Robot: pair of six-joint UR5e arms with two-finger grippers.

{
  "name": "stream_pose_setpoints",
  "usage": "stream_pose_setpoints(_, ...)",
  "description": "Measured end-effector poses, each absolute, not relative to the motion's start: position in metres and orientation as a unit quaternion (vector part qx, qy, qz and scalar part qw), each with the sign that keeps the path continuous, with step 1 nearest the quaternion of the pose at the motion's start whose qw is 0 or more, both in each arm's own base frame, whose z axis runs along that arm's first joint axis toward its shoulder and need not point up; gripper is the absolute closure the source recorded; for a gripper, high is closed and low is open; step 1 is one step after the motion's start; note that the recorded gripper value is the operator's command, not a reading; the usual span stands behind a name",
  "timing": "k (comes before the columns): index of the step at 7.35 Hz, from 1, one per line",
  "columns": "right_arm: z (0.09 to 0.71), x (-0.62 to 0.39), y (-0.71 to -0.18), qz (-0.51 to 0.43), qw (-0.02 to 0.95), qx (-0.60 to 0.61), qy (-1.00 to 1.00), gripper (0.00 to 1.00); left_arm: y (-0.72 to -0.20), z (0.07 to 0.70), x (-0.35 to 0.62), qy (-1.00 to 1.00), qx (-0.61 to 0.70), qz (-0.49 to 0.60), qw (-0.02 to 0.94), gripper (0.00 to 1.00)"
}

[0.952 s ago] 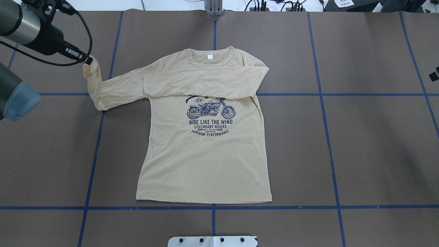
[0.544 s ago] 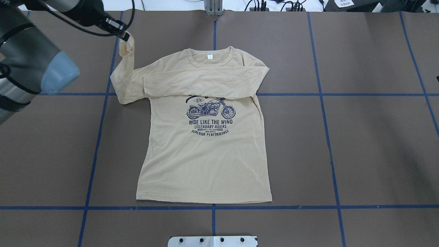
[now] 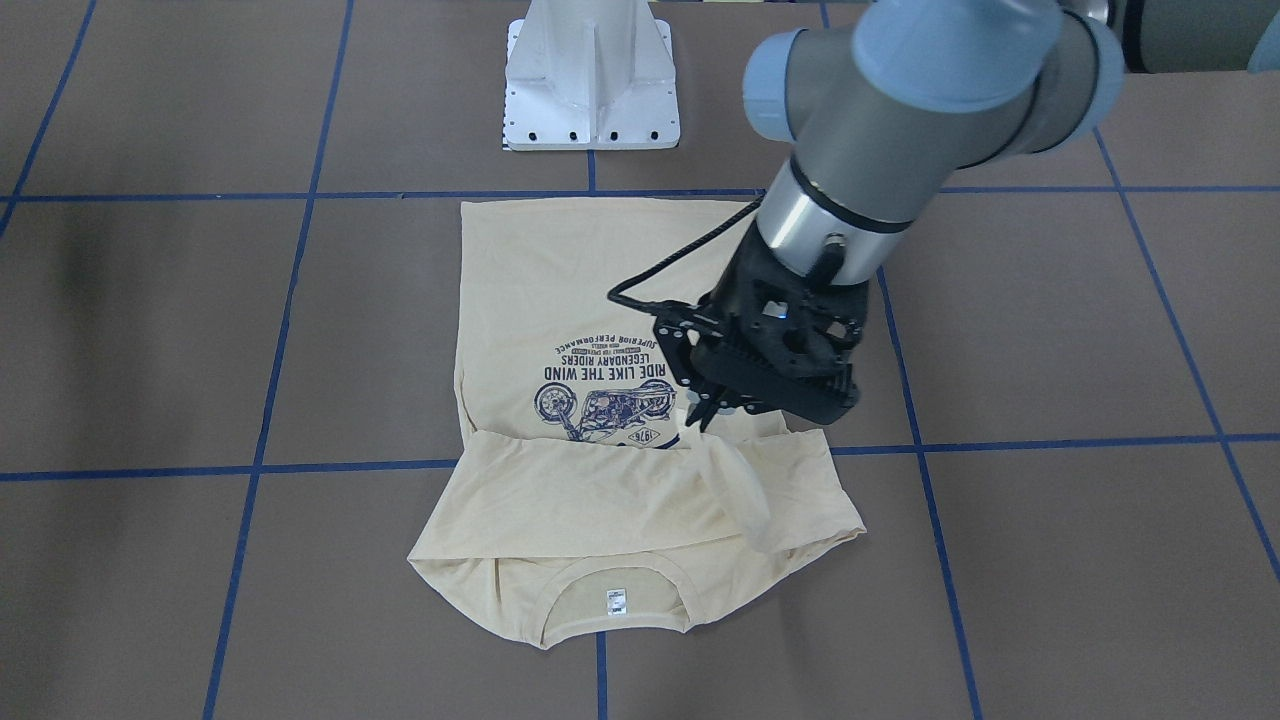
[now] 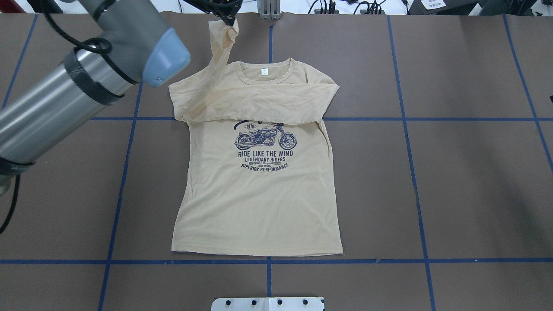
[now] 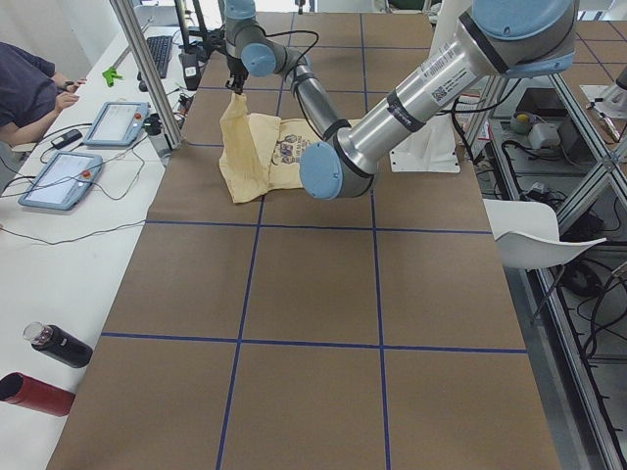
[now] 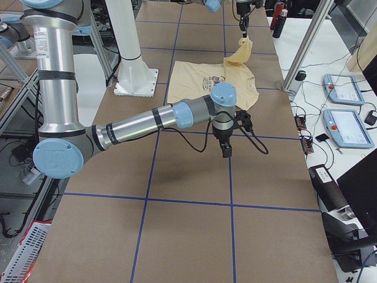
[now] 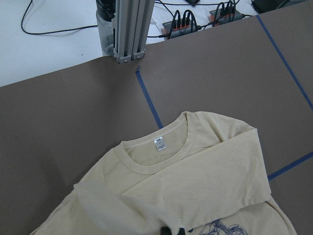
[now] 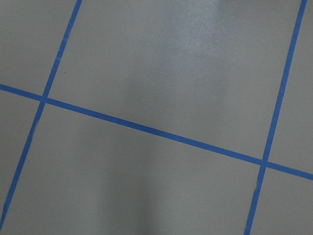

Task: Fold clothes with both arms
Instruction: 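Carry the held sleeve across the shirt body toward the far shoulder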

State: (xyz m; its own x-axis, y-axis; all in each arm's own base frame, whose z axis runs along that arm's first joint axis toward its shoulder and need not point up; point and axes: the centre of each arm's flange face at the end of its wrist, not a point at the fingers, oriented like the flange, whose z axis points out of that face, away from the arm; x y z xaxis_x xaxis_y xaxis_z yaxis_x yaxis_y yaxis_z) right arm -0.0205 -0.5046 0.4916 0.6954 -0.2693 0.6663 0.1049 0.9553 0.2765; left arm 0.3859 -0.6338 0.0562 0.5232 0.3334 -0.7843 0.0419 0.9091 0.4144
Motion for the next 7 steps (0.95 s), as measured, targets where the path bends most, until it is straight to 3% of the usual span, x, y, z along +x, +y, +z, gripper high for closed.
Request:
stream_pose_setpoints(4, 0.492, -0.020, -0.504, -0.102, 0.914, 0.109, -0.376, 0.00, -0.605, 0.004, 0.562, 0.479, 0.132, 0.020, 0.868, 1.00)
stream_pose_setpoints(5, 0.492, -0.020, -0.504, -0.102, 0.914, 0.109, -0.376, 0.00, -0.597, 0.003, 0.598, 0.481, 0.124, -0.009, 0.868, 0.87)
stream_pose_setpoints(6, 0.492, -0.020, -0.504, -0.101, 0.914, 0.109, -0.376, 0.00, -0.592, 0.006, 0.620, 0.481, 0.111, -0.041, 0.869, 0.19)
stream_pose_setpoints(7, 0.492, -0.020, -0.504, -0.101, 0.914, 0.109, -0.376, 0.00, -0.591, 0.009, 0.631, 0.482, 0.092, -0.077, 0.868, 0.00)
